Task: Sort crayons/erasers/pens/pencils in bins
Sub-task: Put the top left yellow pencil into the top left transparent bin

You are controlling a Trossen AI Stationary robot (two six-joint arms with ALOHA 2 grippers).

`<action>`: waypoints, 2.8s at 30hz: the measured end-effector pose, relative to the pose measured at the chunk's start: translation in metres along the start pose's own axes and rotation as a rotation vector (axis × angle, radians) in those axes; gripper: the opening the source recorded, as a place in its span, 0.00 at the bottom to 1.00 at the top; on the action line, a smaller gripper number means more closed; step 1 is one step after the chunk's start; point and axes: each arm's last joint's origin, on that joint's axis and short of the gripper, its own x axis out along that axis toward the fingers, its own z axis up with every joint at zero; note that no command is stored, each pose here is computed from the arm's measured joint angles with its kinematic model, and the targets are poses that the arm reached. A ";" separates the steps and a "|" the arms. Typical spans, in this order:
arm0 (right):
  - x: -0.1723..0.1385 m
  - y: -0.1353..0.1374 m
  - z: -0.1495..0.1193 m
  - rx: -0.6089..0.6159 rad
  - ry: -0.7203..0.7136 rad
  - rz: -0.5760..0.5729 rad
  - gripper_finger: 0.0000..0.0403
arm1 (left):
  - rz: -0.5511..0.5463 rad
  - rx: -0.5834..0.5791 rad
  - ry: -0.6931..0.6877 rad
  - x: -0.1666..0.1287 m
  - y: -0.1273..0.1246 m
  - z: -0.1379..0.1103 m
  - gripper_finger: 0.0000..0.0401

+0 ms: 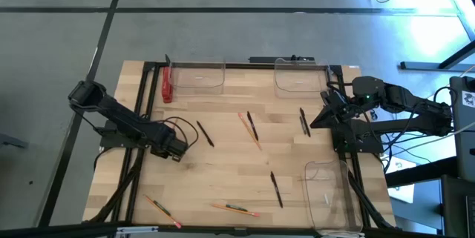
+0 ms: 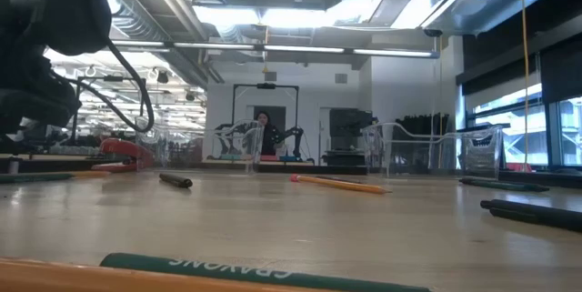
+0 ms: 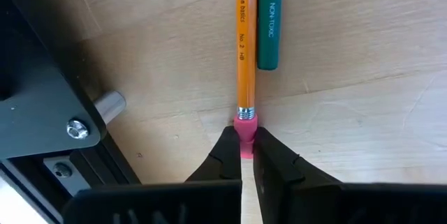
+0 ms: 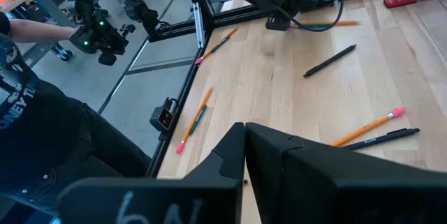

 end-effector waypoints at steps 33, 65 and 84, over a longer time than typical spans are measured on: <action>0.000 0.000 0.000 -0.003 0.001 0.000 0.04 | -0.114 0.149 -0.359 -0.176 -0.020 -0.003 0.01; -0.001 -0.002 0.012 -0.227 -0.128 -0.137 0.04 | 0.183 0.785 -0.424 -0.203 0.024 0.212 0.01; -0.001 -0.002 0.013 -0.232 -0.139 -0.146 0.04 | 0.236 0.809 -0.162 -0.144 0.027 0.283 0.01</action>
